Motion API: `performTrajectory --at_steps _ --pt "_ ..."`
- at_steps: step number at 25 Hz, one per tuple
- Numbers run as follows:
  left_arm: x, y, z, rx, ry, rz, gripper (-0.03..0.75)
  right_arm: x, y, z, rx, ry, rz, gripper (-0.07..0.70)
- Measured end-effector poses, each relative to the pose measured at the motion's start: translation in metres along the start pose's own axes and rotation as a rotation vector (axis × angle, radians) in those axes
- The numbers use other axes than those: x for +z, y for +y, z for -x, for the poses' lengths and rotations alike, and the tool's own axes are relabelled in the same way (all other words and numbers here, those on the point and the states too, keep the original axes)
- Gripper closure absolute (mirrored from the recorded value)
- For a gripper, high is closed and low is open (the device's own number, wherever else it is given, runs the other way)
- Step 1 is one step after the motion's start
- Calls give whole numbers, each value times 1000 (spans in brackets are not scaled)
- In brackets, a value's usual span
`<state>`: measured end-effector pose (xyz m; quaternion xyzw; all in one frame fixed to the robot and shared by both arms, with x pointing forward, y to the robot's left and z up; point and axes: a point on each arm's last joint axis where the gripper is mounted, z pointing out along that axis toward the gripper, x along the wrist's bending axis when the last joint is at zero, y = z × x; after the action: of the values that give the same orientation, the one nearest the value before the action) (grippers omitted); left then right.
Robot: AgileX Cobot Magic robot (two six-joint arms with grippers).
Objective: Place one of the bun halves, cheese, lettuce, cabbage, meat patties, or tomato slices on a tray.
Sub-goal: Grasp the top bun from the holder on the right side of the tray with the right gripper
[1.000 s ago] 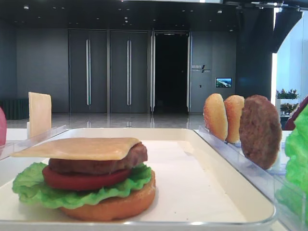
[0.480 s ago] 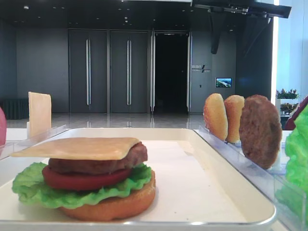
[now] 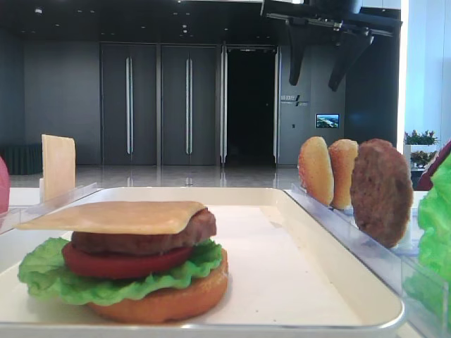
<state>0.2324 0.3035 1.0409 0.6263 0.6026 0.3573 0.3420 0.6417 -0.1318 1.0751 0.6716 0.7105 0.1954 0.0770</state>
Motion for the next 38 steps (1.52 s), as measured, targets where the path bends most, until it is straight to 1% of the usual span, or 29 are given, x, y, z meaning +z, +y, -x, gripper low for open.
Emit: performTrajectory --at_steps 5,17,25,38 --pt "0 0 0 0 0 0 722 16 0 0 2 -9 -27 220" --pt "0 0 0 0 0 0 722 42 -2 1 6 -24 -71 220" --pt "0 0 0 0 0 0 722 51 -1 1 7 -25 -68 220" --pt "0 0 0 0 0 0 722 73 -4 3 5 -45 -107 220"
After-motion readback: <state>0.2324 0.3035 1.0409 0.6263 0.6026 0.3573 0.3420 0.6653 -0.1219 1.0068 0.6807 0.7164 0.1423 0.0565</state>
